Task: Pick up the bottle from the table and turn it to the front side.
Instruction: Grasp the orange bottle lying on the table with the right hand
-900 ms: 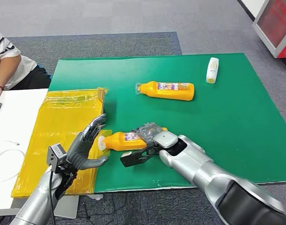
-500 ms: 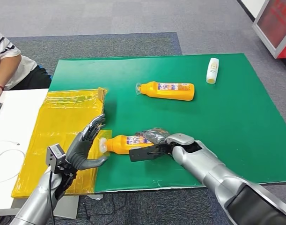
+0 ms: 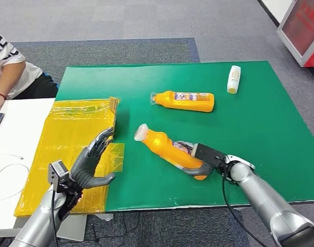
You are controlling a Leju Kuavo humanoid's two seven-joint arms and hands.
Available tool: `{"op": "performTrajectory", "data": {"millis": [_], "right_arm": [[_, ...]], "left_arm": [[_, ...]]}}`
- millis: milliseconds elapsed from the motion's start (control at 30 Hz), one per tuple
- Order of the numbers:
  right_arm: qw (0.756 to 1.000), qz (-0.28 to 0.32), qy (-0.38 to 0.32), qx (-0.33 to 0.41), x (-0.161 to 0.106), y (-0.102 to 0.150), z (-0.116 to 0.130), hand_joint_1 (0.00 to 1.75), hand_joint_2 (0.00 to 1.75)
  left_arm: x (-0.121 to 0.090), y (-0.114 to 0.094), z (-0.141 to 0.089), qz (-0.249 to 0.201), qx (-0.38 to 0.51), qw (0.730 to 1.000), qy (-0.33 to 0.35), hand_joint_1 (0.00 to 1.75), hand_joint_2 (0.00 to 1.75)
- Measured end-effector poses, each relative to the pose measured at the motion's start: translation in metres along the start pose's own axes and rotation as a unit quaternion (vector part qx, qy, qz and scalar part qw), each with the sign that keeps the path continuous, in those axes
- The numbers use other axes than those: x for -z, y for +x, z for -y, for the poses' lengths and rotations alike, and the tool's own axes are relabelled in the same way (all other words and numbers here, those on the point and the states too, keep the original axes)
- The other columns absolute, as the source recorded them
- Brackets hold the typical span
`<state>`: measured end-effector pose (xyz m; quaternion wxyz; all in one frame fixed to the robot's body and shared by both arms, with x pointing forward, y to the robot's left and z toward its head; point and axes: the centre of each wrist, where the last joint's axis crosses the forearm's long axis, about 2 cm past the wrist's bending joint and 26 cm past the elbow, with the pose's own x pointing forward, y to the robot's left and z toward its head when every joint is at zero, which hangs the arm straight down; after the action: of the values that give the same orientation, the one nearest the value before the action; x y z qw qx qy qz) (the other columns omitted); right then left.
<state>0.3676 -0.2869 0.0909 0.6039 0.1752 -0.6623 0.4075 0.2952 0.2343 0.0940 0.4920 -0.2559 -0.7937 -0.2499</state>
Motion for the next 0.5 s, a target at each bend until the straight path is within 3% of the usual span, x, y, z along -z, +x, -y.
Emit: {"op": "performTrajectory", "data": {"millis": [300,500], "right_arm": [[0.988,0.074,-0.050,0.125,-0.031,-0.016,-0.017,1.75,1.75],[0.986,0.096,-0.071,0.112,-0.023,-0.004,-0.041,1.75,1.75]], "left_arm": [[-0.008,-0.003,0.004,-0.013,-0.017,1.000,0.008,0.00,1.75],[-0.017,-0.008,0.005,-0.036,-0.106,0.994,0.010,0.00,1.75]]}}
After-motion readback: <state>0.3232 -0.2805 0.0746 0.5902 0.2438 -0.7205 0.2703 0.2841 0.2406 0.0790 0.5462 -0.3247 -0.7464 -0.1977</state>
